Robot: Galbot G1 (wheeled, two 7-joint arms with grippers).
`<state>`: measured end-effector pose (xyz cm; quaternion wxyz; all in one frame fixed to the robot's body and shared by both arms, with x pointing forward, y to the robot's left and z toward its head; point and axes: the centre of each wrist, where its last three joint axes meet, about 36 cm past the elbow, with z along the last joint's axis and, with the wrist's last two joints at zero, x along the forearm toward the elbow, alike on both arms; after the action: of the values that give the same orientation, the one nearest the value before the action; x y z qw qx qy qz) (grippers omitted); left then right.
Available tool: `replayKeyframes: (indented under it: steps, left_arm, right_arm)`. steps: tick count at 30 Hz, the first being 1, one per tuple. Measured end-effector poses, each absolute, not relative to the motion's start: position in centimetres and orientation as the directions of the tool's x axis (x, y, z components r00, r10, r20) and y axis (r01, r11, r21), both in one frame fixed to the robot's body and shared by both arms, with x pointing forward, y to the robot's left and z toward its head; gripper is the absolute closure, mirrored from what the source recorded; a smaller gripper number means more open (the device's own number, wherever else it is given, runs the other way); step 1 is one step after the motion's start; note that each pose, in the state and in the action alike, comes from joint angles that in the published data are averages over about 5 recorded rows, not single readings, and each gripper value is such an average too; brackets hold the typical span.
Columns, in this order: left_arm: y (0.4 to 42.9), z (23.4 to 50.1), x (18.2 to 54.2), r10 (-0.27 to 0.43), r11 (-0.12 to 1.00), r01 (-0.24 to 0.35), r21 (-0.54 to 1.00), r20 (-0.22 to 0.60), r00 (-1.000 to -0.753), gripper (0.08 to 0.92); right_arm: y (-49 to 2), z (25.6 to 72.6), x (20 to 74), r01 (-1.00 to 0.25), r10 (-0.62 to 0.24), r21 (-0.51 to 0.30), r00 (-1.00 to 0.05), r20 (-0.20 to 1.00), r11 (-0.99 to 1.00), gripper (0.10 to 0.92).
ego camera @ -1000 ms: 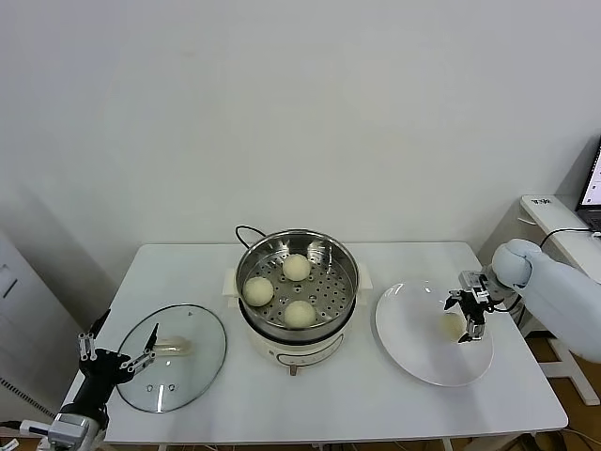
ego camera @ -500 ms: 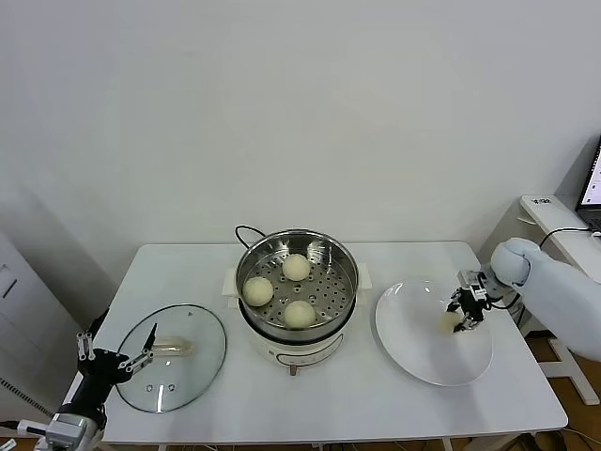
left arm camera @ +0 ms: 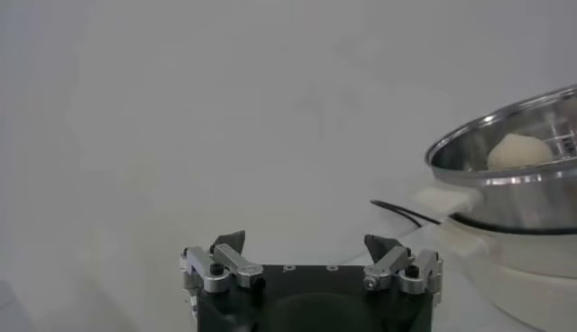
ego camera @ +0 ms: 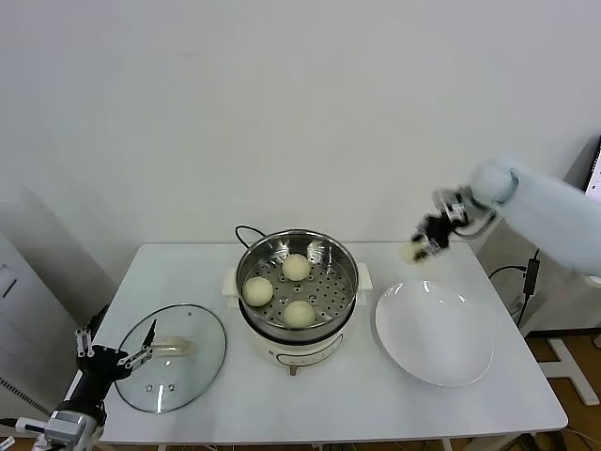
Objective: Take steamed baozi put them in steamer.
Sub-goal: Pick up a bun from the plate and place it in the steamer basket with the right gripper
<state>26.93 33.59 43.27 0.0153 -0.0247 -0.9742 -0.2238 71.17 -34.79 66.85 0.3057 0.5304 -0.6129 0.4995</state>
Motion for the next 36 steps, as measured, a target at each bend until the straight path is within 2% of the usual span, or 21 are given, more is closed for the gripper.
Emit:
replayKeyframes:
  steps: [7, 16, 28, 36]
  left_arm:
    - [33.5, 43.3, 26.9, 0.038, 0.902, 0.050, 0.428, 0.035, -0.999, 0.177]
    - [33.3, 43.2, 27.0, 0.040, 0.908, 0.048, 0.417, 0.029, -0.999, 0.177]
    - [33.8, 42.7, 27.0, 0.033, 0.912, 0.044, 0.407, 0.033, -0.999, 0.177]
    - [33.8, 42.5, 27.1, 0.033, 0.915, 0.043, 0.401, 0.032, -0.999, 0.177]
  right_arm:
    - [-26.2, 69.6, 70.2, -0.958, -0.397, -0.268, -0.206, 0.894, -0.105, 0.649]
    - [-18.8, 66.5, 67.7, -0.962, -0.368, -0.212, -0.137, 0.920, -0.173, 0.645]
    - [-16.0, 61.6, 66.7, -0.962, -0.306, -0.192, -0.127, 0.943, -0.192, 0.604]
    - [-15.8, 60.1, 66.6, -0.966, -0.288, -0.189, -0.133, 0.948, -0.177, 0.512]
